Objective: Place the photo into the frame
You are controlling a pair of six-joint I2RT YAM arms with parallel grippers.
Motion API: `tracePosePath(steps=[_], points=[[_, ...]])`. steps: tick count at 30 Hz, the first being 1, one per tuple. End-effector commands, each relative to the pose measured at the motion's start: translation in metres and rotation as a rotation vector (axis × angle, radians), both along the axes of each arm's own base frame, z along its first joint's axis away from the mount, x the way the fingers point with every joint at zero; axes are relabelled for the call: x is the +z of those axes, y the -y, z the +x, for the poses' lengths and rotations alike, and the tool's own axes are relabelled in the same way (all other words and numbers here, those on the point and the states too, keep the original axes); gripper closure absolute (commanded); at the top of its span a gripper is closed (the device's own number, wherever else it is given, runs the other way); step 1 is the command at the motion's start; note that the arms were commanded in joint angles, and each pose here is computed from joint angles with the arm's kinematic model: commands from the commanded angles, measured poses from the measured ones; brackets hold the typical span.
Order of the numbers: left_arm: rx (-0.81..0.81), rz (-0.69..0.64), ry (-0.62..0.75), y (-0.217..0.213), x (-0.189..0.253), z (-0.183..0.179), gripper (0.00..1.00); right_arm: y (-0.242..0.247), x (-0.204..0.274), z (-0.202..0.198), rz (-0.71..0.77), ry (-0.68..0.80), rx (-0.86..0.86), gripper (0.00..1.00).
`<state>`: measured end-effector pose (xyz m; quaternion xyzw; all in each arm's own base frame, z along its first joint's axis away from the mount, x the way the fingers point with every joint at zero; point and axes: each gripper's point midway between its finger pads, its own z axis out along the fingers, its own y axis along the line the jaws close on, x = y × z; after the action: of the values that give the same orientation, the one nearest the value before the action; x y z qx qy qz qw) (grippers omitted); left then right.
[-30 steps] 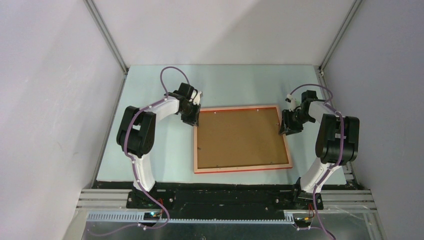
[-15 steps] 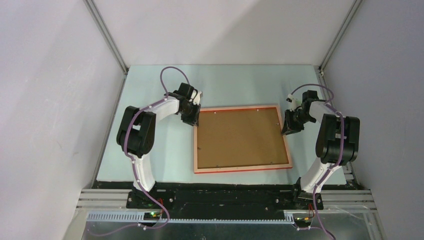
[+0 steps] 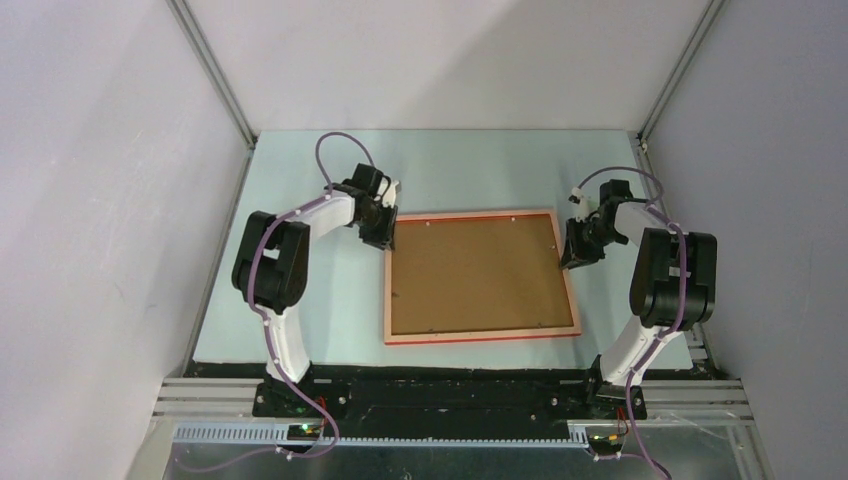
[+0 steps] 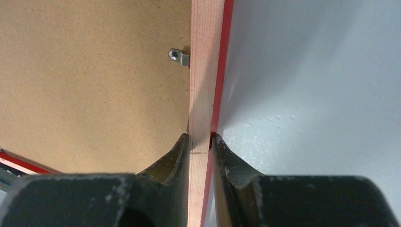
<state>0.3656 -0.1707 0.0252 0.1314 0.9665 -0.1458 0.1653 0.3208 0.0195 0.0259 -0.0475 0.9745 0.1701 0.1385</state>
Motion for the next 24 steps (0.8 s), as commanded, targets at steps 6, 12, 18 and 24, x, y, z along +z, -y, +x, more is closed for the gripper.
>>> tracePosePath(steps=[6, 12, 18, 24], points=[[-0.008, -0.089, 0.067, -0.003, 0.024, 0.04, 1.0, -0.024, 0.004, 0.026, 0.073, 0.045, 0.019, 1.0], [-0.029, -0.086, 0.065, -0.005, 0.021, 0.054, 1.0, -0.033, 0.003, 0.038, 0.084, 0.043, 0.026, 1.0], [-0.009, -0.082, 0.082, -0.005, 0.022, 0.072, 1.0, -0.037, 0.001, 0.052, 0.085, 0.044, 0.026, 1.0], [0.048, -0.085, 0.091, -0.006, 0.022, 0.092, 1.0, -0.036, 0.006, 0.074, 0.084, 0.069, 0.019, 1.0]])
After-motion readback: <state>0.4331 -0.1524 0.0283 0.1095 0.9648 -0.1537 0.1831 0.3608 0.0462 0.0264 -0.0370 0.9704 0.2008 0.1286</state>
